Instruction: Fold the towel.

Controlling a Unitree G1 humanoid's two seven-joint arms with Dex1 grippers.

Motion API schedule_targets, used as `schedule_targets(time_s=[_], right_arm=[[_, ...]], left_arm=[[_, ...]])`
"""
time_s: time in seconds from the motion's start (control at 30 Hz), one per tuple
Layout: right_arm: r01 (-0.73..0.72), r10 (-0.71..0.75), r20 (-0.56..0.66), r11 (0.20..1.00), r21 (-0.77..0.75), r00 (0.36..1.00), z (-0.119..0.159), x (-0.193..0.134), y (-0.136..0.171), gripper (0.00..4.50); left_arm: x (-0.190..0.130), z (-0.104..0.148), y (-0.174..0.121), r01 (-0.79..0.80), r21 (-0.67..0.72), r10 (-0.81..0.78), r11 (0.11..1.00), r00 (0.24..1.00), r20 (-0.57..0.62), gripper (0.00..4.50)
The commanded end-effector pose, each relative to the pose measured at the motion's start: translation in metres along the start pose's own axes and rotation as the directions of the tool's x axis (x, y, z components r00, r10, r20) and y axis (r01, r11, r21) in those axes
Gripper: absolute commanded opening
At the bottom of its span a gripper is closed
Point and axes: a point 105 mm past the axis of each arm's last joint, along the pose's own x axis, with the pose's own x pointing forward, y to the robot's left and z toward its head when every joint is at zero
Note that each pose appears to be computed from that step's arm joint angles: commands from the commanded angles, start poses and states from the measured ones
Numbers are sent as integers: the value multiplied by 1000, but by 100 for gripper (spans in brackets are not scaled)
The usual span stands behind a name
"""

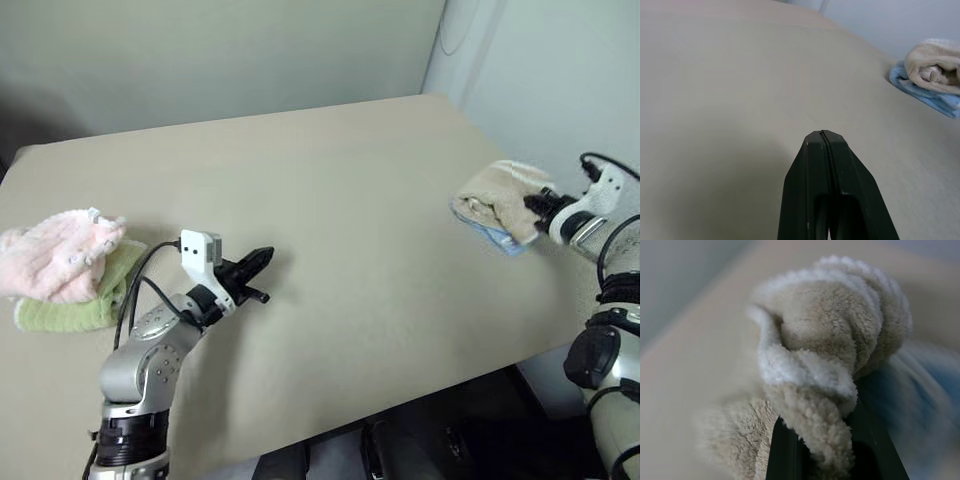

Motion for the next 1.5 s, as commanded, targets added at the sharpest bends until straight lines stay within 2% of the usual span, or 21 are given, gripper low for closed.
schedule_targets(time_s=[0.03,0.07,0.13,0.2,0.27,0.3,0.4,0.5,0.73,0.8,0.87,1.0,1.07,1.13,1.23,1.33,1.5], right_arm=[[39,-35,32,991,-125,999,3,2,-5,1],[36,-31,32,988,-149,999,2,3,-5,1],[23,-10,53,966,-258,999,3,2,-1,71],[22,10,75,910,-414,997,6,1,2,129],[22,19,86,891,-454,996,7,0,4,194],[44,9,110,885,-463,994,12,-2,2,241],[90,-4,180,877,-472,984,27,-8,1,334],[128,12,249,835,-535,968,40,-17,6,432],[233,48,364,689,-687,930,60,-34,18,432],[223,115,390,660,-717,913,67,-38,34,432],[127,255,352,622,-773,901,61,-39,66,432],[-137,557,167,464,-875,814,20,-41,148,432],[-265,643,63,401,-877,763,-6,-37,179,432],[-360,686,-16,362,-860,727,-29,-31,198,432],[-488,716,-110,347,-801,690,-61,-20,211,432],[-567,729,-181,324,-757,660,-93,-12,217,432],[-606,733,-194,350,-714,652,-115,-5,219,432]], left_arm=[[2,7,-4,11,24,-12,1000,999,34,0],[2,7,-4,11,24,-11,1000,999,34,0],[-1,6,-2,-1,20,0,1000,999,36,0],[-3,6,-2,-7,14,6,1000,999,39,0],[-4,5,-2,-7,12,6,1000,999,39,0],[-4,4,-3,-5,9,5,1000,999,39,0],[-5,2,-3,-5,3,5,1000,999,38,0],[-6,2,-3,-4,-3,4,1000,999,39,0],[-7,6,0,-8,0,8,1000,999,48,0],[-8,11,7,-40,16,38,999,997,70,0],[-10,21,18,-95,72,88,993,991,101,0],[-26,33,51,-218,330,196,918,976,100,0],[-38,30,64,-226,418,219,880,974,65,0],[-48,33,72,-239,442,235,864,970,65,0],[-61,42,82,-298,412,274,861,955,116,0],[-70,40,81,-324,400,297,857,946,130,0],[-83,33,74,-354,379,329,855,935,130,0]])
